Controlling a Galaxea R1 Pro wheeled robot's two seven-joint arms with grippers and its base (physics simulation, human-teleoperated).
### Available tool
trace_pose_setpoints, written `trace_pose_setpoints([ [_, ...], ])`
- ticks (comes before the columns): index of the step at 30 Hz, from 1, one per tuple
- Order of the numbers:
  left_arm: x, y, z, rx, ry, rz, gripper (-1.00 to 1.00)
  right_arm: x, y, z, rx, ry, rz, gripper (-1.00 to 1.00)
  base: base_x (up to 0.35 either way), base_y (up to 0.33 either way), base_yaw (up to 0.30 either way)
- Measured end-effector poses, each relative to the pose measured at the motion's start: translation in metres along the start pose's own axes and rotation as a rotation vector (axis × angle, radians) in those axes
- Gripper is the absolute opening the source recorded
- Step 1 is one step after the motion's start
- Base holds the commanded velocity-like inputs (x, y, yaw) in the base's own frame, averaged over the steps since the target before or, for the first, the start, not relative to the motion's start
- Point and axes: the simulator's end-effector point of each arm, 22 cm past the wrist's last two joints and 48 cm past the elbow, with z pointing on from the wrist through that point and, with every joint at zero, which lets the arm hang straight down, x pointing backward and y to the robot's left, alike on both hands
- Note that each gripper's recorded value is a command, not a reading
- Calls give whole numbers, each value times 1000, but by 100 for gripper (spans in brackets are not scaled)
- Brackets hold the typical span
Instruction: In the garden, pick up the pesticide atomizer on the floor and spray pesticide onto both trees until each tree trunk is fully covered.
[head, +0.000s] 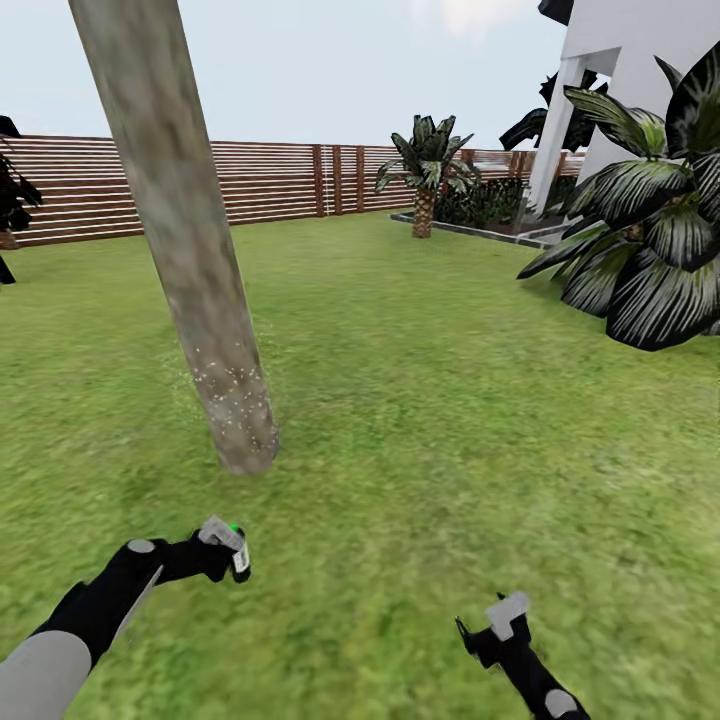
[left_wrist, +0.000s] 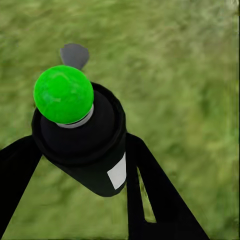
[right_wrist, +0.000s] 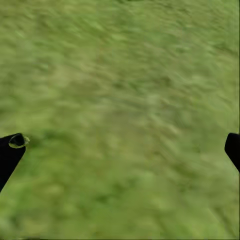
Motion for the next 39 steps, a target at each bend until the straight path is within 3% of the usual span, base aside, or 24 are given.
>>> trace_pose_setpoints([
  [2, 14, -24, 1, 99, 63, 75, -100, -24, 21, 13, -154, -5, -13, 100, -3, 0, 0],
  [4, 28, -38, 1, 154, 128, 143, -100, -43, 47, 15, -309, -23, -38, 100, 0, 0, 0],
  [6, 35, -51, 1, 202, 161, 174, -100, -48, 68, 12, -418, -20, -94, 100, 0, 0, 0],
  [7, 44, -70, 1, 269, 198, 214, -100, -47, 84, 9, -483, -9, -158, 100, 0, 0, 0],
  [10, 58, -92, 3, 330, 256, 287, -100, -51, 94, 9, -525, -9, -212, 100, 0, 0, 0],
  [14, 69, -109, 3, 386, 289, 353, -100, -57, 102, 11, -541, -18, -223, 100, 0, 0, 0],
  [15, 71, -119, 1, 430, 288, 378, -100, -57, 112, 7, -580, -16, -225, -100, 0, 0, 0],
  [17, 74, -130, -4, 486, 294, 393, -100, -54, 138, -9, -711, -8, -241, -100, 0, 0, 0],
  [19, 74, -137, -4, 510, 293, 398, -100, -59, 144, -15, -763, -17, -266, -100, 0, 0, 0],
  [24, 79, -164, 1, 564, 318, 452, -100, -67, 161, -17, -796, -33, -282, -100, 0, 0, 0],
  [30, 68, -191, 10, 599, 299, 469, -100, -83, 191, -19, -830, -64, -267, -100, 0, 0, 0],
  [34, 71, -200, 15, 601, 331, 520, -100, -84, 222, -28, -906, -69, -345, -100, 0, 0, 0],
  [39, 70, -206, 17, 604, 339, 537, -100, -93, 243, -32, -937, -87, -353, -100, 0, 0, 0],
])
